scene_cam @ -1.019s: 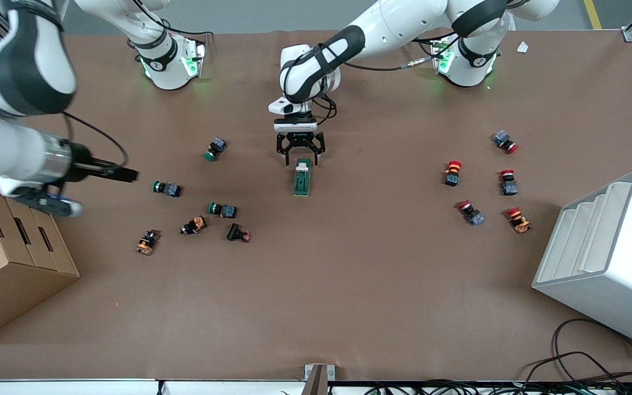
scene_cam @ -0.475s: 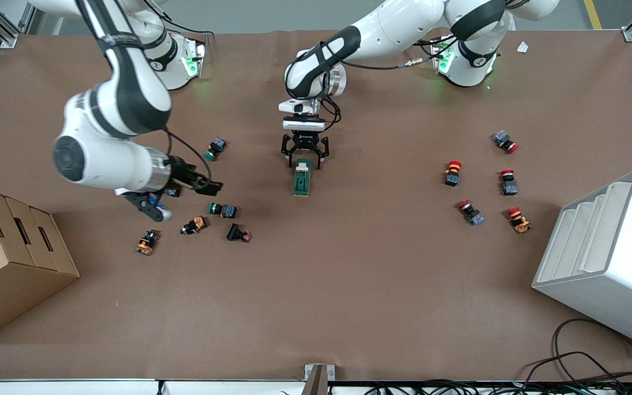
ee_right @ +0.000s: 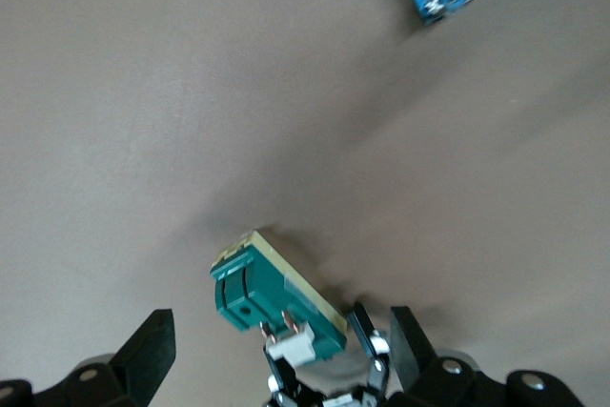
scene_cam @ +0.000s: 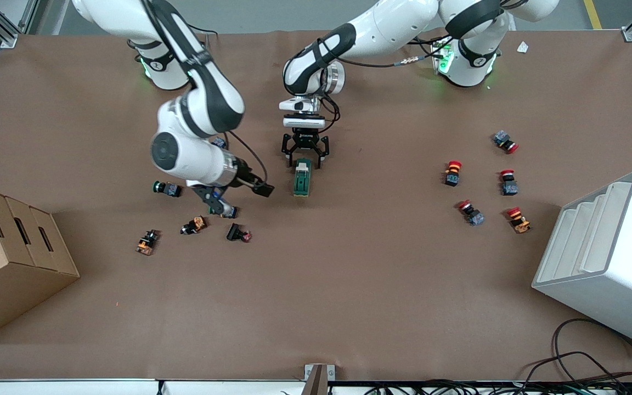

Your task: Close load switch with both arms

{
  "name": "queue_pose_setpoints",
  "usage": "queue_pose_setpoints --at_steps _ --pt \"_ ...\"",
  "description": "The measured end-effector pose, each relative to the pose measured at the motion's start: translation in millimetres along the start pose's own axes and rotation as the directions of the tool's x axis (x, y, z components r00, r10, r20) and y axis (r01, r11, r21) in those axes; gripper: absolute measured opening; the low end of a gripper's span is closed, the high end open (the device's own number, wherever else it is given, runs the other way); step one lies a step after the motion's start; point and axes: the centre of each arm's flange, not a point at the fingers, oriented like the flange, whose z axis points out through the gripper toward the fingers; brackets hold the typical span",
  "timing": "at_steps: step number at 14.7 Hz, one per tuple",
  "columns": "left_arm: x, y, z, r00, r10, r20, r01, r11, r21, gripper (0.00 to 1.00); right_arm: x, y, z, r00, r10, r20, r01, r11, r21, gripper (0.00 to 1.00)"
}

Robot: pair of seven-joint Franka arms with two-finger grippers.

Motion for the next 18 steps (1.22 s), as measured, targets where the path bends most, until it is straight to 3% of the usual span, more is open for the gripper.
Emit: queue_pose_setpoints --at_steps 5,11,18 --pt "-3 0 0 1.000 0.002 -0.015 -0.002 1.000 0.001 1.00 -33 -10 64 0.998 -0.048 -0.033 0.048 0.999 -0.008 1.00" --pt "-4 0 0 1.000 0.004 -0.021 -0.004 1.000 0.001 1.00 -55 -15 77 1.000 -0.017 0.011 0.016 1.000 0.022 1.00" --pt "-4 0 0 1.000 0.002 -0.022 -0.002 1.000 0.001 1.00 -84 -18 119 1.000 -0.011 0.012 0.010 0.999 0.038 1.00"
